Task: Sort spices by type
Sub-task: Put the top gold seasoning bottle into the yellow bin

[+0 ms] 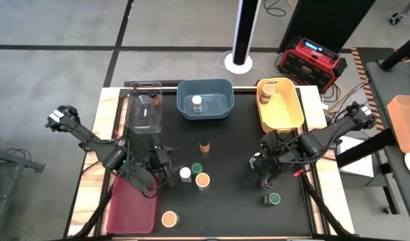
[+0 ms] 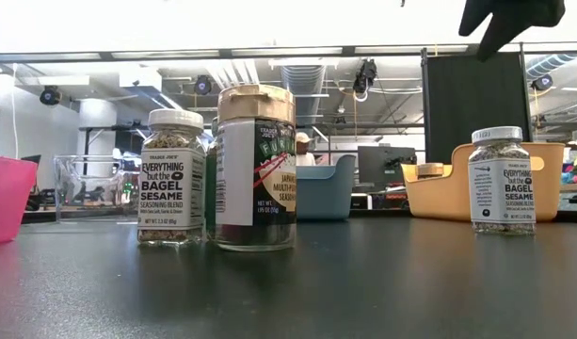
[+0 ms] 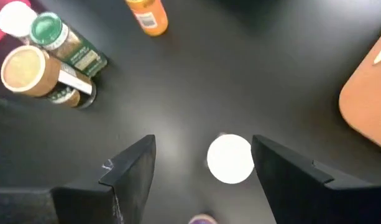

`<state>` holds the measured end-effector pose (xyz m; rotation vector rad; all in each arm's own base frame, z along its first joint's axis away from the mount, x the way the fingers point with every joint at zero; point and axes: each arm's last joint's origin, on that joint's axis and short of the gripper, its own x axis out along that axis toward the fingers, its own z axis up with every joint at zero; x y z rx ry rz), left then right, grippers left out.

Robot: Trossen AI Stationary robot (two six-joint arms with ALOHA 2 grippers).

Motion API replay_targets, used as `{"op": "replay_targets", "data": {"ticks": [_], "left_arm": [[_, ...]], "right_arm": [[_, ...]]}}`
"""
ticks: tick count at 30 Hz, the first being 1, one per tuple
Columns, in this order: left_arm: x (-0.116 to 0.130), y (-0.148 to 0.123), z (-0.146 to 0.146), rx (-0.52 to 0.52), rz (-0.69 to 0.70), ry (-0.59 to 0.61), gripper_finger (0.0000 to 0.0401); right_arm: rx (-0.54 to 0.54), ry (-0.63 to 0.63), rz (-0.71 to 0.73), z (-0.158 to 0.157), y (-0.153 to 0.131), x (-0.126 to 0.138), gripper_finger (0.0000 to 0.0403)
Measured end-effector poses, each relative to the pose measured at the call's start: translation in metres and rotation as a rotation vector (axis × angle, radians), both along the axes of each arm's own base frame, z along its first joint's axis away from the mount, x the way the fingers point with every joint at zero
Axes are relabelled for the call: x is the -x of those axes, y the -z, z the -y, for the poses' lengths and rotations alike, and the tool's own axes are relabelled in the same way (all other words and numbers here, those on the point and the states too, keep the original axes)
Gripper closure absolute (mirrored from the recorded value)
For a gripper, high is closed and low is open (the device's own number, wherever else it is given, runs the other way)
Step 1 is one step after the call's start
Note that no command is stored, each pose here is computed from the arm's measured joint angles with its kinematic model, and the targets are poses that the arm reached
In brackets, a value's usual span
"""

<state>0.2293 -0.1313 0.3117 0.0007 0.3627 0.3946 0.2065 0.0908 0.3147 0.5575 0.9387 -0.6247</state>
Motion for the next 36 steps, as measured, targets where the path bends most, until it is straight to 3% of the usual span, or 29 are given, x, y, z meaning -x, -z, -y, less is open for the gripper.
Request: {"op": "replay_targets", "data": {"ticks": [9, 14, 18, 28, 36], "left_arm": [[0.0, 0.0, 0.001, 0.018, -0.011, 0.027, 0.0171], [-0.004, 0.006, 0.004, 0.037, -0.046, 0.075, 0.0171], [-0.013, 0.021, 0.011, -0.005, -0.106, 0.09, 0.0171], [-0.02, 0.04, 0.021, -0.03, -0.188, 0.124, 0.0171], [-0.019, 0.04, 0.021, -0.092, -0.173, 0.082, 0.0171]], "right_arm": [[-0.054, -0.038, -0.052, 0.001, 0.001, 0.001, 0.0147], [-0.14, -0.087, -0.172, 0.0, 0.004, 0.008, 0.0153], [-0.191, -0.126, -0.256, -0.004, 0.006, 0.015, 0.0156], [-0.099, -0.071, -0.221, -0.01, 0.007, 0.005, 0.0161], [0.04, -0.194, -0.238, -0.029, 0.008, -0.036, 0.0182]]}}
